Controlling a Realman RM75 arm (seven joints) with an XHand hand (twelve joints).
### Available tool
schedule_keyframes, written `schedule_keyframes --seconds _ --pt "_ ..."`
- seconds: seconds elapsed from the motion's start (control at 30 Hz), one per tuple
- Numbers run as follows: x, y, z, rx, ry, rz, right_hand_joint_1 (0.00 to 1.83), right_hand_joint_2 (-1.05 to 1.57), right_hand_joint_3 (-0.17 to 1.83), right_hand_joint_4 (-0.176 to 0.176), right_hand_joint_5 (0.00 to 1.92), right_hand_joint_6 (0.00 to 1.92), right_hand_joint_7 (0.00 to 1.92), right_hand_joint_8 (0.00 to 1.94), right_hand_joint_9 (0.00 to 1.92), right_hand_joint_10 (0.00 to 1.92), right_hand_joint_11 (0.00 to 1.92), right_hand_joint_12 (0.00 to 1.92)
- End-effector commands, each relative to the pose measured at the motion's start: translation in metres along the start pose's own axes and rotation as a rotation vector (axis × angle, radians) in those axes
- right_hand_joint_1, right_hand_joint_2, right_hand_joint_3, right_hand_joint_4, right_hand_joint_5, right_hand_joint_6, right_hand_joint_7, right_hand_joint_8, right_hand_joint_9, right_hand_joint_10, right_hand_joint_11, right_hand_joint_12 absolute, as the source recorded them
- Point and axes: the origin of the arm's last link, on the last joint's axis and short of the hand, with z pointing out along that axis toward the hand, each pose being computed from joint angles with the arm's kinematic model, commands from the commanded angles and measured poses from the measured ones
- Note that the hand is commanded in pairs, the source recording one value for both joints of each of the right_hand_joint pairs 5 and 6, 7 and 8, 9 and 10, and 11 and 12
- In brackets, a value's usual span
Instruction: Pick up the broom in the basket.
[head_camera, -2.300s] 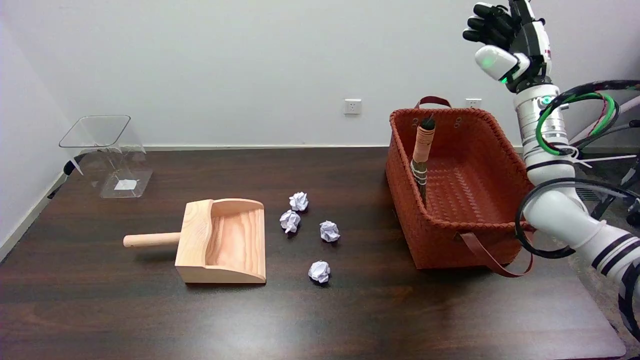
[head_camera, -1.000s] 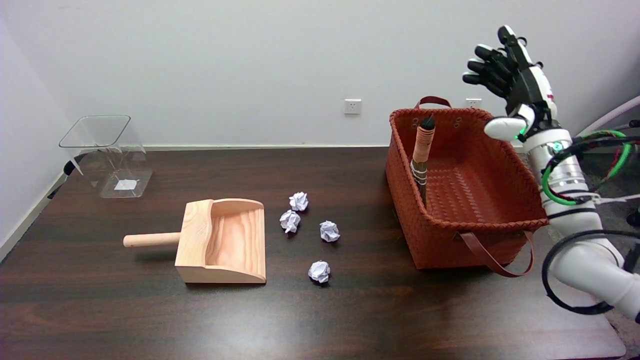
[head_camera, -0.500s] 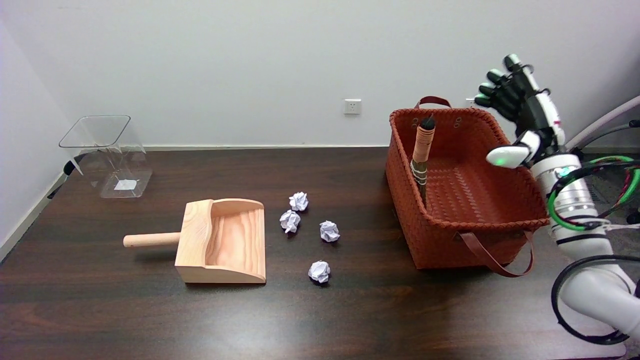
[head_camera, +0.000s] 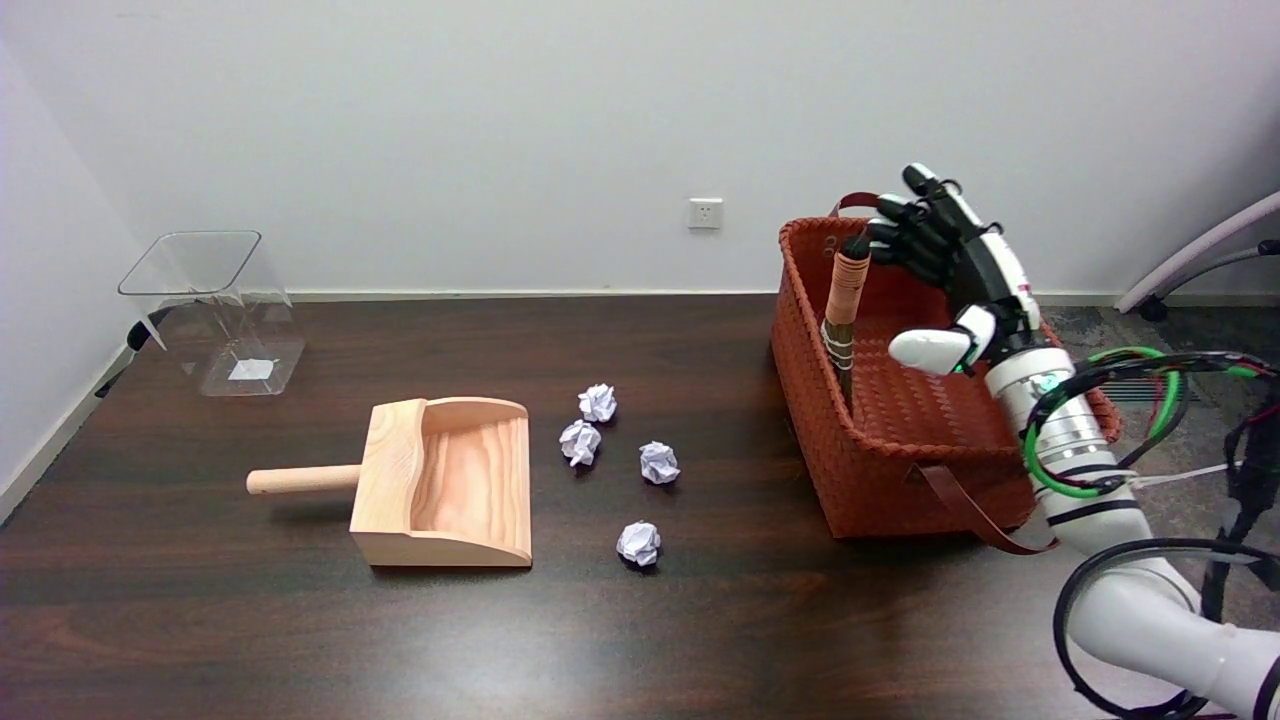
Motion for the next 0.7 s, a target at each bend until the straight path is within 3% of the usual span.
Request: schedule_keyframes --seconds 0.03,0.23,0.3,0.33,0.7 --pt "-0.046 0.008 -0.01 -0.015 -0.104 0.075 1.04 -0.62 0.81 0.0 0.19 0.19 0.41 0.41 0.49 0.49 0.58 0.58" --pt "-0.056 0.018 -0.008 -0.035 -0.09 0.09 1.04 -0.58 0.78 0.0 0.23 0.23 0.43 0.43 0.5 0.5 0.56 0.56" --pt "-0.049 -0.015 0.006 0.143 -0.092 0.053 1.05 -0.58 0.83 0.0 0.24 0.24 0.42 0.42 0.48 0.48 0.54 0.54" --pt "-0.057 0.023 -0.005 -0.042 -0.078 0.087 1.05 -0.58 0.83 0.0 0.23 0.23 0.42 0.42 0.48 0.48 0.53 0.53" --pt "-0.071 0.028 0.025 -0.019 -0.1 0.088 1.05 -0.58 0.83 0.0 0.25 0.25 0.43 0.43 0.48 0.48 0.51 0.51"
